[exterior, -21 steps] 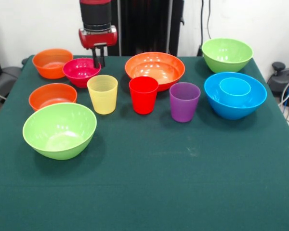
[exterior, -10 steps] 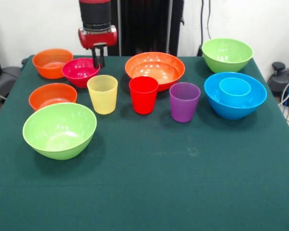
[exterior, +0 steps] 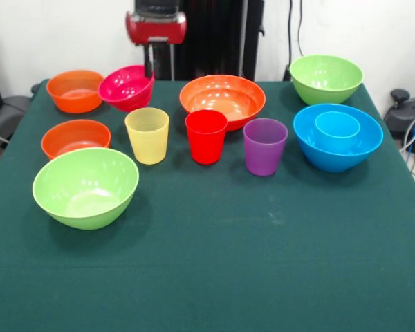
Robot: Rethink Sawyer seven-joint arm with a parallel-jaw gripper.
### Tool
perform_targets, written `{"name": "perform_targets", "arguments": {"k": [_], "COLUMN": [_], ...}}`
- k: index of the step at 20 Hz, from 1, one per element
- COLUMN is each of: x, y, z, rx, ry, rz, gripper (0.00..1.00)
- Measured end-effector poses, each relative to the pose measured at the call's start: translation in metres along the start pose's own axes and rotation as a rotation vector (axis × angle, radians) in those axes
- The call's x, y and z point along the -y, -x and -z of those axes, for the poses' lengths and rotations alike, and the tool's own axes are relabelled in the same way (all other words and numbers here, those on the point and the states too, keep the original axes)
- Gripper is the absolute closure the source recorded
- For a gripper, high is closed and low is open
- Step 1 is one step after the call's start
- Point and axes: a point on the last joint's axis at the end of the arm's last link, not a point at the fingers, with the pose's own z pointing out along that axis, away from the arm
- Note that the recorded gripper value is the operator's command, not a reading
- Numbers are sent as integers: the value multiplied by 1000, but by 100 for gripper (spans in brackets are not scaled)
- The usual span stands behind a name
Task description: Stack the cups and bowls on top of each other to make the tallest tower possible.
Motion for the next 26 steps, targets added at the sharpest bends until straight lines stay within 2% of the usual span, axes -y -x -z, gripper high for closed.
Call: {"name": "perform_targets", "arguments": {"k": [2,5,8,11,13,18,19,20,22,23,26], "x": [-8,-16,-23,-33,-46,-68,-77,-80,-85,-90,-103], "y": [19,46,61,72,81,93,97,98,99,98,95], "z": [19,42,61,79,97,124,140,146,156,164,173], "rx": [17,67,103,123,133,139,139,134,123,105,70], "ry": [-36,-78,-125,-178,-232,-300,-323,-330,-337,-338,-331], "rz": [6,12,44,86,121,133,104,84,39,-11,-93], "gripper": [100,100,100,100,100,100,100,100,100,100,100]}}
